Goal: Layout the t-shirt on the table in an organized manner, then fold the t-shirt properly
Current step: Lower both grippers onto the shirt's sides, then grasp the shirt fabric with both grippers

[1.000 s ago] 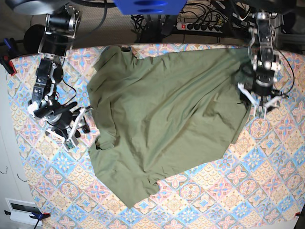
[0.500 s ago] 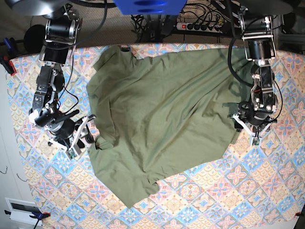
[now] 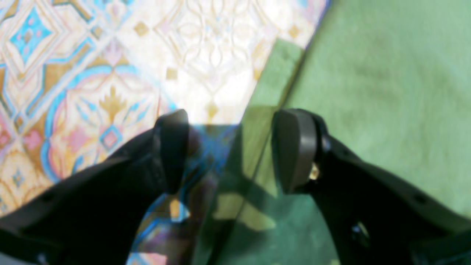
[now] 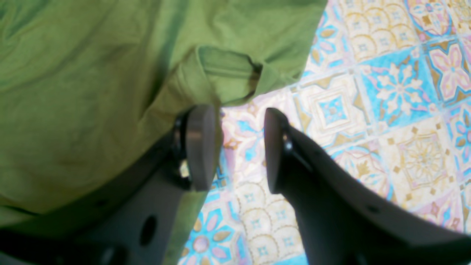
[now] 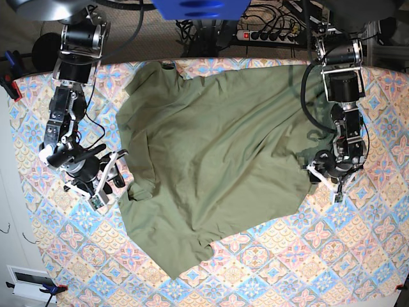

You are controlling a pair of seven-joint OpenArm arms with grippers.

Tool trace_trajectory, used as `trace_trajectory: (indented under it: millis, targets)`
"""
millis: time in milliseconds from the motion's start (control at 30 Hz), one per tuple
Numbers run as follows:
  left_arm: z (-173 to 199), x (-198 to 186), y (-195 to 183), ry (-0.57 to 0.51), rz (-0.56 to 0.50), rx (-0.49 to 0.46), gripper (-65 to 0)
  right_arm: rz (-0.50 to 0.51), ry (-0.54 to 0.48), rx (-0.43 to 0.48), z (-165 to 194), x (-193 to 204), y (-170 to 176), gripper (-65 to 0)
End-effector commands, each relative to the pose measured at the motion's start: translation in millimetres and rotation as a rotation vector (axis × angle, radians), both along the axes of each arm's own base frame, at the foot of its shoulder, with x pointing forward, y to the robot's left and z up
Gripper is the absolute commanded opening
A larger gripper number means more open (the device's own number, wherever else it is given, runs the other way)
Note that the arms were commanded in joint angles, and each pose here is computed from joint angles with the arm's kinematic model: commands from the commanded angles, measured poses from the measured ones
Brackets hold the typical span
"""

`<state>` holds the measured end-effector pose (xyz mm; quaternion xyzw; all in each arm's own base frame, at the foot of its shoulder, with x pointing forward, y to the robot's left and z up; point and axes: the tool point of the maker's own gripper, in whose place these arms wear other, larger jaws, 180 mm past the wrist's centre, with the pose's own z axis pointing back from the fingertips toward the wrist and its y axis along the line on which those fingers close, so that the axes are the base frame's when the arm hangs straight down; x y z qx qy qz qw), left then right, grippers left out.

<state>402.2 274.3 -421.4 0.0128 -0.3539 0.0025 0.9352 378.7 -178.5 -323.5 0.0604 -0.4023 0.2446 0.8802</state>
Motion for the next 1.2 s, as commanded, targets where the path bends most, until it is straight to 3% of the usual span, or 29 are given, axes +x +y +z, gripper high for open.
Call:
trace_trajectory:
  millis: [0,167,333,700,933,1067,1167]
  targets:
    - [7.9,6.9,-3.0,-0.022,-0.017,-0.009,-27.6,0.003,-0.065,0.009,20.1,10.8,-0.9,-43.4]
    - [16.1,11.4,-6.6,-0.068,0.021,-0.120,-27.6,0.003,-0.065,0.009,20.1,10.8,-0.9,-43.3]
    - [33.8,12.1,18.7,-0.134,0.115,-0.235,-27.6,0.003,-0.065,0.009,20.1,10.8,-0.9,-43.3]
    - [33.6,12.5,18.7,-0.139,0.119,-0.247,-27.6,0.007,-0.063,0.008,19.5,10.6,0.4,-43.3]
    - [1.9,-0.2,10.5,-0.055,0.147,-0.289,-27.6,0.002,-0.063,0.008,19.7,10.6,-1.1,-43.3]
    - [-13.5,-5.0,-13.5,0.009,0.067,-0.267,-27.8,0.003,-0.065,0.007,20.7,10.7,-0.9,-43.3]
    - [-21.1,-7.8,-31.1,0.044,-0.001,-0.242,-34.8,0.003,-0.064,0.006,20.5,10.6,-1.0,-43.4]
